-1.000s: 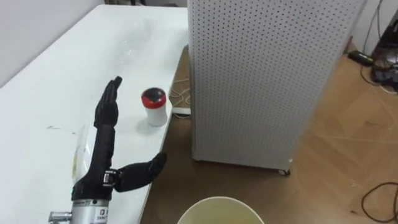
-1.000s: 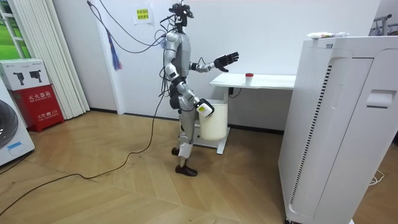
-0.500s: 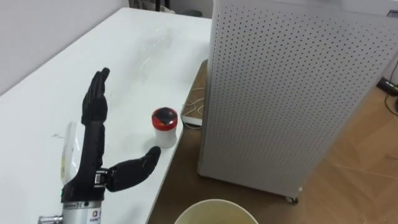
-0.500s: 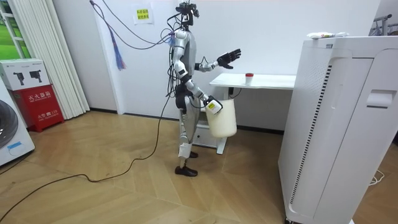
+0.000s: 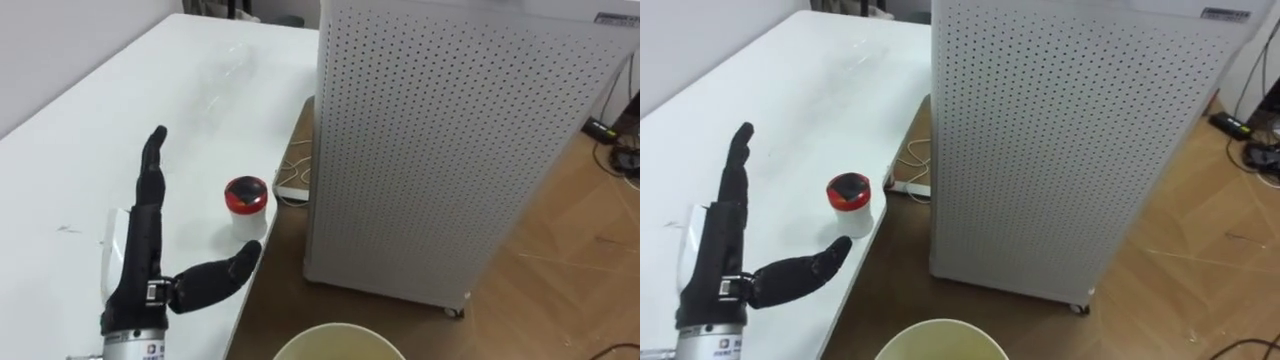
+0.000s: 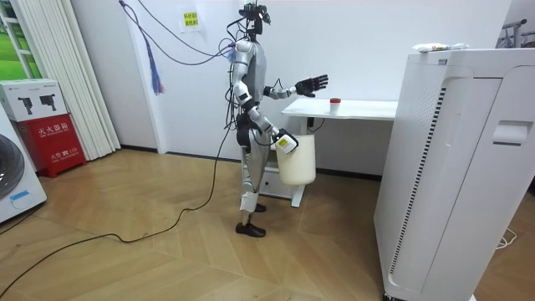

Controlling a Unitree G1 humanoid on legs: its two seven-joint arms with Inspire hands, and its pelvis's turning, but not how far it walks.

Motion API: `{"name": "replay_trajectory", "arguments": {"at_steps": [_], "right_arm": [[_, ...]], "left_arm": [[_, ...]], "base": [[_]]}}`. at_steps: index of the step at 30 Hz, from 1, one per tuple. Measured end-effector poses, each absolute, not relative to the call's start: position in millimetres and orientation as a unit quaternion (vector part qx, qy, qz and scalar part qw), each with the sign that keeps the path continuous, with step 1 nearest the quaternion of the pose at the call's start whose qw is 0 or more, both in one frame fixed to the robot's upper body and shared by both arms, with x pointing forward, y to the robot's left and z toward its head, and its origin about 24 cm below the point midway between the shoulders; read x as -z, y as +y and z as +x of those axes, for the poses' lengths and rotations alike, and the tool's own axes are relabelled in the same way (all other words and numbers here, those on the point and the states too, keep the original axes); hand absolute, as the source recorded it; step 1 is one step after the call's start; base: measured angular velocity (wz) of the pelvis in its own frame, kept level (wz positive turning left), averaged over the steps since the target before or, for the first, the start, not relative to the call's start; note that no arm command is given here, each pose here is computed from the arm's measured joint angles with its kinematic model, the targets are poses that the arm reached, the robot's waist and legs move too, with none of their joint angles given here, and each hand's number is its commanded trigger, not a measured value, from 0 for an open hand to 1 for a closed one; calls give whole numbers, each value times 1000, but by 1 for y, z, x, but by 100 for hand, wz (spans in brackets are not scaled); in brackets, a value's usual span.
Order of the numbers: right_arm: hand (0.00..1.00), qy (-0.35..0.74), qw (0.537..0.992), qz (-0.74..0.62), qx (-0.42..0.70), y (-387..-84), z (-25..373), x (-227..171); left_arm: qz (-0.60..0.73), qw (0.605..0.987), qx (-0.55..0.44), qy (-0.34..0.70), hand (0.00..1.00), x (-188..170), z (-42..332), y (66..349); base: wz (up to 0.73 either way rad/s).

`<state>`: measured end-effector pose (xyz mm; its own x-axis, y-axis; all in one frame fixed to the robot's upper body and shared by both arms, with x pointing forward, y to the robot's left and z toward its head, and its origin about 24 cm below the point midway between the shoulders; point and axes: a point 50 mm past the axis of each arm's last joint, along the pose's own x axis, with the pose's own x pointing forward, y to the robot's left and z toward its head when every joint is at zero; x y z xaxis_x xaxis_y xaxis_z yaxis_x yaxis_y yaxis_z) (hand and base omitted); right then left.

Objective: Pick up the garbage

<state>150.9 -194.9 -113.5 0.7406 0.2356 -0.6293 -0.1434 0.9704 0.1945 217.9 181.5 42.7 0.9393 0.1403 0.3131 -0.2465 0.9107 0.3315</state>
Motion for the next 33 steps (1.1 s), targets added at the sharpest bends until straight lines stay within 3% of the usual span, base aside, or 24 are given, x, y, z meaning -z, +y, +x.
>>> {"name": "replay_trajectory", "arguments": {"at_steps": [9, 33], "right_arm": [[100, 355, 925, 69, -119, -184, 148, 116], [100, 368, 921, 53, -118, -185, 146, 118]], "left_arm": [[137, 984, -103, -58, 0, -16, 220, 183], [130, 986, -106, -17, 0, -4, 219, 184]], "base": [[-8], [-3]]}}
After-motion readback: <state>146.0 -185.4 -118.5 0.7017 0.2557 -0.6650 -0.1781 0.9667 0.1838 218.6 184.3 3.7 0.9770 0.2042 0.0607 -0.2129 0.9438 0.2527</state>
